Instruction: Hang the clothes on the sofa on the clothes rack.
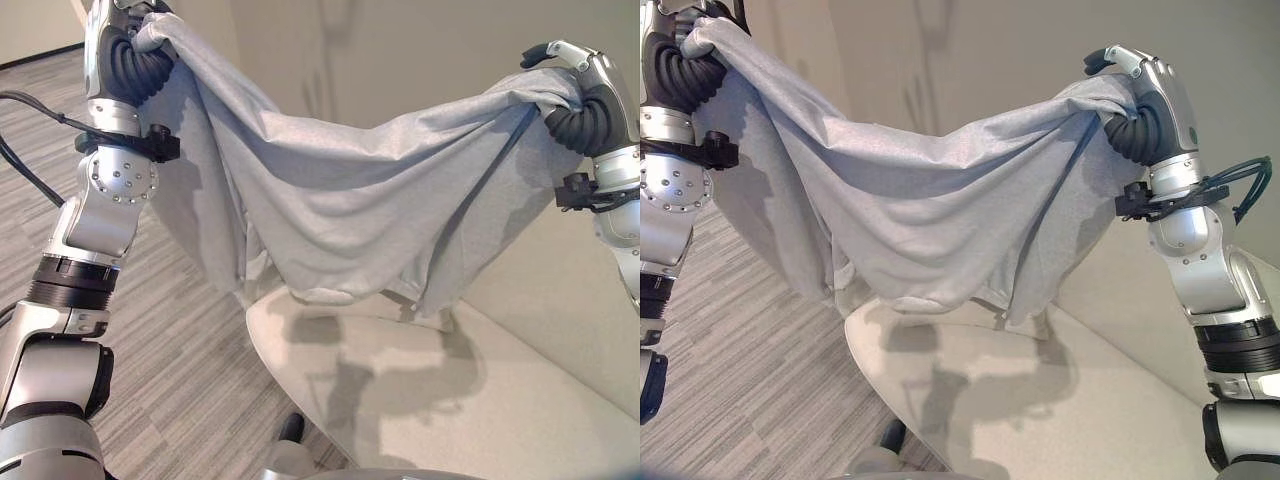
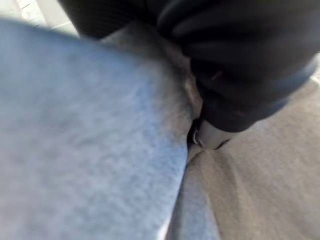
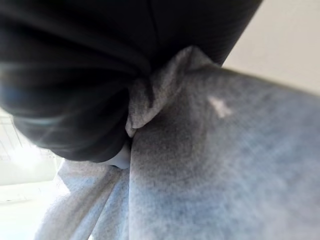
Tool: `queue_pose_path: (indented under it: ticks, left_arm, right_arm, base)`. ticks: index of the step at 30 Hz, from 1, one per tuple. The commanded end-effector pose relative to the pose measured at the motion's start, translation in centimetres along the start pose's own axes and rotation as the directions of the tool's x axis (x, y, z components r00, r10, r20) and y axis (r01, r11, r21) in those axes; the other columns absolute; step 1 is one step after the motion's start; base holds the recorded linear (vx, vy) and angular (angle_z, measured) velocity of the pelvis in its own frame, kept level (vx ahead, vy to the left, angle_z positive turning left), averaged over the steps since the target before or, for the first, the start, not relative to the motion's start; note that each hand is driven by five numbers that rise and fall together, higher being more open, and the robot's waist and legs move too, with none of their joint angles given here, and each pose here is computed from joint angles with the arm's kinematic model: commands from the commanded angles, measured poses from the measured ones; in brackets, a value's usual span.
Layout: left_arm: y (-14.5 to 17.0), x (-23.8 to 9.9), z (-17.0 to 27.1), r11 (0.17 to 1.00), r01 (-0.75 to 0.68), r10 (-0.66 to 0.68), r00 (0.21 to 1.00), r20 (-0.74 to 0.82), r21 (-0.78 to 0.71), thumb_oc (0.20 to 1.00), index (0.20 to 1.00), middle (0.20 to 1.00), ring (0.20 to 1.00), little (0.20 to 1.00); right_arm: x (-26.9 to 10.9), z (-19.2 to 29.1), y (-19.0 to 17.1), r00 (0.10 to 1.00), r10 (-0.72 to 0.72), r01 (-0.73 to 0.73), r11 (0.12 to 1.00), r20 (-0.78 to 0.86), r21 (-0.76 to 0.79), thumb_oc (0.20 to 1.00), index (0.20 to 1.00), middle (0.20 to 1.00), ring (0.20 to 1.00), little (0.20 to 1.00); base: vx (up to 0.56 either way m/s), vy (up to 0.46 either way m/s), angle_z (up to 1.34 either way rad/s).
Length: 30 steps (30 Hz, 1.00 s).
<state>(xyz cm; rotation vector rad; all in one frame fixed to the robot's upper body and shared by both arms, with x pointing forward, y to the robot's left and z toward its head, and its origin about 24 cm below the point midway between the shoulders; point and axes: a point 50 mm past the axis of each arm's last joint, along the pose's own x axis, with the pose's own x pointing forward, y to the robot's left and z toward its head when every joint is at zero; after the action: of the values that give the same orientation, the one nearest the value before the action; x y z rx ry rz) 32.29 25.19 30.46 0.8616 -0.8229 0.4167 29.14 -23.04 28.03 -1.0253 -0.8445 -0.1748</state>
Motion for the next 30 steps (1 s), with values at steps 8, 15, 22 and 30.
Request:
queue_pose_path:
  ticks: [8,15,22,30]
  left_arm:
    - [2.7,3.5,4.1,0.992,-0.117,0.125,0.974,0.188,-0.053,0.2,0.2,0.2,0.2,0.2]
    - [4.5,3.8,5.4,0.991,-0.129,0.118,0.957,0.266,0.024,0.2,0.2,0.2,0.2,0.2]
    - [5.3,3.3,3.9,0.99,-0.135,0.125,0.972,0.201,0.038,0.2,0.2,0.2,0.2,0.2]
    - [4.2,4.1,4.8,0.99,-0.132,0.138,0.965,0.223,-0.041,0.2,0.2,0.2,0.2,0.2]
  right_arm:
    - [-1.0,-2.4,-5.1,0.98,-0.189,0.179,0.973,-0.062,-0.143,0.2,0.2,0.2,0.2,0.2]
    - [-2.1,-4.9,-5.8,0.946,-0.26,0.229,0.958,-0.191,-0.171,0.2,0.2,0.2,0.2,0.2]
    - [-2.2,-4.6,-5.1,0.954,-0.237,0.212,0.967,-0.183,-0.143,0.2,0.2,0.2,0.2,0.2]
    - [-3.0,-4.8,-6.1,0.957,-0.218,0.185,0.966,-0.191,-0.18,0.2,0.2,0.2,0.2,0.2]
  base:
    - [-0.07,0.217,0.15]
    - [-0.27,0.635,-1.17]
    - [-0.06,0.188,0.02]
    - [0.01,0.529,0.67]
